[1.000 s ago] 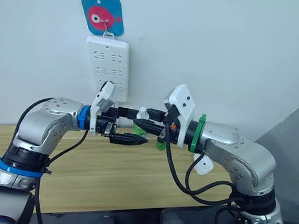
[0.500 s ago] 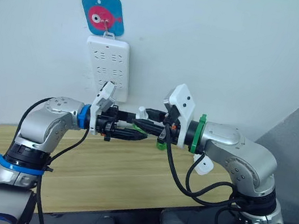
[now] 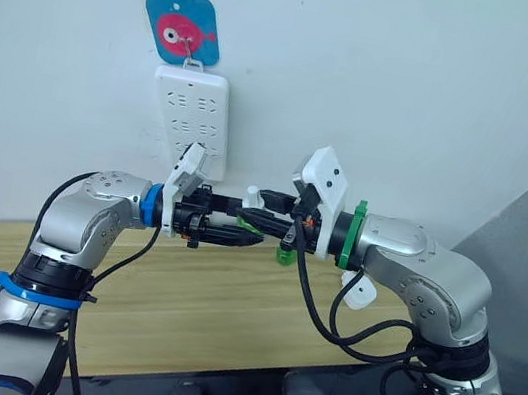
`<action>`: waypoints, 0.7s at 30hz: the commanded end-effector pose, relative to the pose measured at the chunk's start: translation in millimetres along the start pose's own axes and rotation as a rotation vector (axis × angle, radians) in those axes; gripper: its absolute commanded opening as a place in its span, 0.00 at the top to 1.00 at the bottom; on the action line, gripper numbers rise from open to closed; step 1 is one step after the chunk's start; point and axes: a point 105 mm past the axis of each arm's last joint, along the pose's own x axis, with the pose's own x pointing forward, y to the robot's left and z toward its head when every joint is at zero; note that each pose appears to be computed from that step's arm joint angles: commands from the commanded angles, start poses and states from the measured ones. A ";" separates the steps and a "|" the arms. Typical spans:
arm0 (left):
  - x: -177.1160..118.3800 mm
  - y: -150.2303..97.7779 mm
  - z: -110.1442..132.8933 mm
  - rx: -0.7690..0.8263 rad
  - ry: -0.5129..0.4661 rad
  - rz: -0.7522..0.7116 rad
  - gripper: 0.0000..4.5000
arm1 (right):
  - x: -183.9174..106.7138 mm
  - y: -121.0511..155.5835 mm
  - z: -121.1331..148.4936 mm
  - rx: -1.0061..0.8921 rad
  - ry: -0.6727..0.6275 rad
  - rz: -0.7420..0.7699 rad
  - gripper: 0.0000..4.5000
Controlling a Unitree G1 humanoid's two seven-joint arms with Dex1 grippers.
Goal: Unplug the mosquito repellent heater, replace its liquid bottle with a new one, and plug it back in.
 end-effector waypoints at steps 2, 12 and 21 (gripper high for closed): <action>-4.3 -2.1 18.0 0.060 -0.025 0.002 0.47 | -3.3 13.1 8.7 -0.015 -0.045 0.063 0.76; -2.1 6.2 16.8 0.140 0.008 0.070 0.48 | -13.0 -1.4 18.0 -0.127 -0.113 -0.053 0.24; 10.9 17.2 11.2 0.198 -0.034 0.186 0.48 | -0.9 -10.1 18.7 -0.117 -0.177 -0.210 0.24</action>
